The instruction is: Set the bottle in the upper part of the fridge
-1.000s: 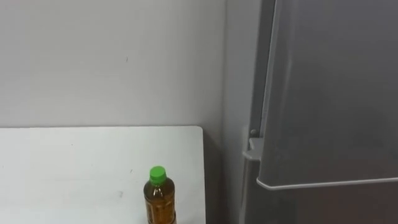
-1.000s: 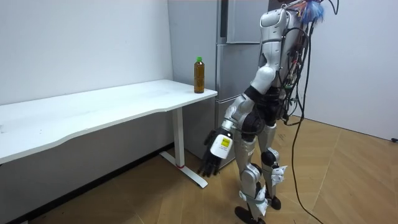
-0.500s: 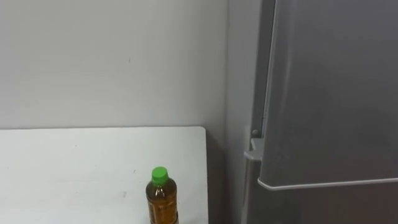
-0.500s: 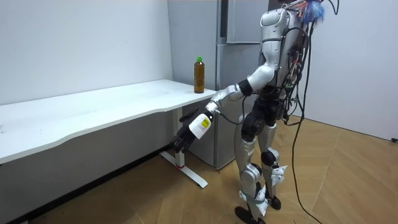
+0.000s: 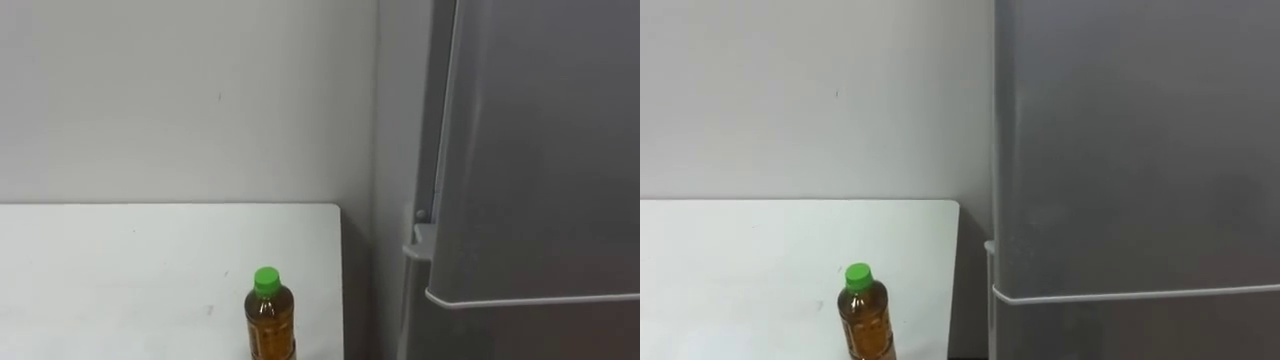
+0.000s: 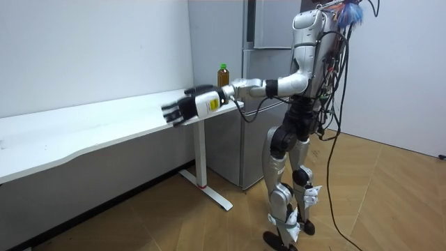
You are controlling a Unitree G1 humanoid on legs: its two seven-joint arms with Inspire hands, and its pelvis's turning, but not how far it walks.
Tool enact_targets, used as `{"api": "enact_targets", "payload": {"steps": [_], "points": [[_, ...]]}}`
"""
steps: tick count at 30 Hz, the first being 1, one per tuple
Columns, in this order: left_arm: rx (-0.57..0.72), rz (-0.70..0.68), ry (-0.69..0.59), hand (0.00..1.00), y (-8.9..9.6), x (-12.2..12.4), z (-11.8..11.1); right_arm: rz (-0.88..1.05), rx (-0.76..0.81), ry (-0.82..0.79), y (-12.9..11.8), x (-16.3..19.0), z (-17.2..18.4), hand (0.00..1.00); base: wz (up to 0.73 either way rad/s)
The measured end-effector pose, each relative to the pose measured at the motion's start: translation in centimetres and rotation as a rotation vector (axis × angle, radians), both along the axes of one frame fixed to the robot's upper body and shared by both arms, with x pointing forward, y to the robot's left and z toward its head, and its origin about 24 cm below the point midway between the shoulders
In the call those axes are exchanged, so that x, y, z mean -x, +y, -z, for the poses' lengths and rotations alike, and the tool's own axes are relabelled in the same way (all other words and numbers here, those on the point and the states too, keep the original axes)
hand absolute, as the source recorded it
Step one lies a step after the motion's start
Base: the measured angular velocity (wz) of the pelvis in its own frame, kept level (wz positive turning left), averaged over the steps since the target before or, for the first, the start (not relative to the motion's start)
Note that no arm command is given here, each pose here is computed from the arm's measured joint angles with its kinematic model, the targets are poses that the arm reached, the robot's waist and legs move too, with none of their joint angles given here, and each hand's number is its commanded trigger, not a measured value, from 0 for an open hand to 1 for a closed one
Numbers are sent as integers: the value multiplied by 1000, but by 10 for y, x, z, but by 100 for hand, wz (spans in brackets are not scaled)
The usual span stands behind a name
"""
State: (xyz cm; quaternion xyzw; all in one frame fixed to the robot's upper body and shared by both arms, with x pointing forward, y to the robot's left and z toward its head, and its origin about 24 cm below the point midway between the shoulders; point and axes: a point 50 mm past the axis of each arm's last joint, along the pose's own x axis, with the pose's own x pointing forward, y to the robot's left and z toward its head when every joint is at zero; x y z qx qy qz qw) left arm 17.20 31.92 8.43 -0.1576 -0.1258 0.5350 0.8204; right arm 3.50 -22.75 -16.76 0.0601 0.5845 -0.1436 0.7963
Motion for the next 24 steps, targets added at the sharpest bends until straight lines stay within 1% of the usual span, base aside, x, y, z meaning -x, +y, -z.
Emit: {"api": "enact_targets", "payload": {"steps": [2,8,14,20,23,24], "points": [[-59,21,-56,0,-1,1,-17,1,1,-1,0,0,0,0,0],[-234,57,-94,0,-9,-1,-43,27,-19,-1,-1,3,0,0,1],[-300,139,-187,0,-22,-6,-67,28,-36,2,1,1,1,0,1],[-381,302,-206,0,-39,-13,-80,23,-50,10,2,0,2,0,0],[-436,433,-254,0,-52,-24,-93,16,-61,8,3,-2,2,0,3],[-444,454,-262,0,-54,-26,-95,14,-65,10,3,-2,2,0,-3]]}}
